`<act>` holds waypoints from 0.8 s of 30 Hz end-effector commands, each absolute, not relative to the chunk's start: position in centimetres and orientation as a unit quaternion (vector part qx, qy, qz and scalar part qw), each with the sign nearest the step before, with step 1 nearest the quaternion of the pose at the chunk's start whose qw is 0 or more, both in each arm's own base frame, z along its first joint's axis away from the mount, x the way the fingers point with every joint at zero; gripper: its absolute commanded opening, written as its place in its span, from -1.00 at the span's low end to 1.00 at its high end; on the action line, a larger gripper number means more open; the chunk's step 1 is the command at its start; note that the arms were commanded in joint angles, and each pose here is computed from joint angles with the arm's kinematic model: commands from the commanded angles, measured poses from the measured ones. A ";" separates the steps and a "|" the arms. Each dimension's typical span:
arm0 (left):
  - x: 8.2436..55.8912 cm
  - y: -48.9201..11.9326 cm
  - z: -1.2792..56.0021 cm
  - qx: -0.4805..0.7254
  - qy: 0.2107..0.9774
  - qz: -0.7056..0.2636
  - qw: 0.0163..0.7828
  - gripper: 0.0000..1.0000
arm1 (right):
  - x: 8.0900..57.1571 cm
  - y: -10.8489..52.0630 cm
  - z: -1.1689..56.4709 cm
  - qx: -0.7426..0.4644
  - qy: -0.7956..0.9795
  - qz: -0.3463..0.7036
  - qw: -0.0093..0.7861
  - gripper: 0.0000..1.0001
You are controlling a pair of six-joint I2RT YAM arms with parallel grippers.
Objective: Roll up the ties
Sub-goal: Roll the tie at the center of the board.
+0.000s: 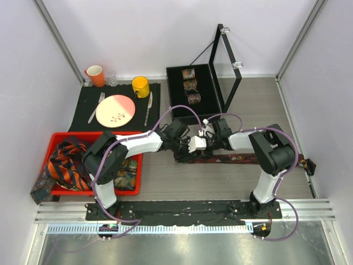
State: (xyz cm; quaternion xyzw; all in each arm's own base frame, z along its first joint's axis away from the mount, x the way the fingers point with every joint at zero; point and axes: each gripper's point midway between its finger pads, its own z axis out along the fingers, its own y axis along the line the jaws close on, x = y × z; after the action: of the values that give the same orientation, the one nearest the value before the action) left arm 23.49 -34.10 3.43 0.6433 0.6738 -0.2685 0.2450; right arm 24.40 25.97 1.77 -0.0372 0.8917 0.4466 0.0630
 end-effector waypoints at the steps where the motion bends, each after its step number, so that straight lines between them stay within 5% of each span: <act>1: 23.6 -33.7 1.9 0.664 0.671 -0.239 0.227 -0.23 | 24.6 25.2 1.0 -0.030 0.902 0.424 0.078 -0.99; 6: 23.3 -32.4 1.1 0.679 0.673 -0.213 0.202 -0.31 | 24.7 25.7 2.4 -0.025 0.891 0.446 0.079 -0.97; 24: 22.5 -31.3 0.9 0.695 0.665 -0.208 0.180 -0.37 | 24.7 25.5 6.7 -0.007 0.866 0.495 0.078 -0.33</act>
State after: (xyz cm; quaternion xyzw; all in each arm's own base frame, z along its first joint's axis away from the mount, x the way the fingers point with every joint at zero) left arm 23.49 -33.37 2.67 0.6891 0.6481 -0.2277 0.2307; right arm 24.93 24.83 6.00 -0.0087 0.8754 0.4760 0.0836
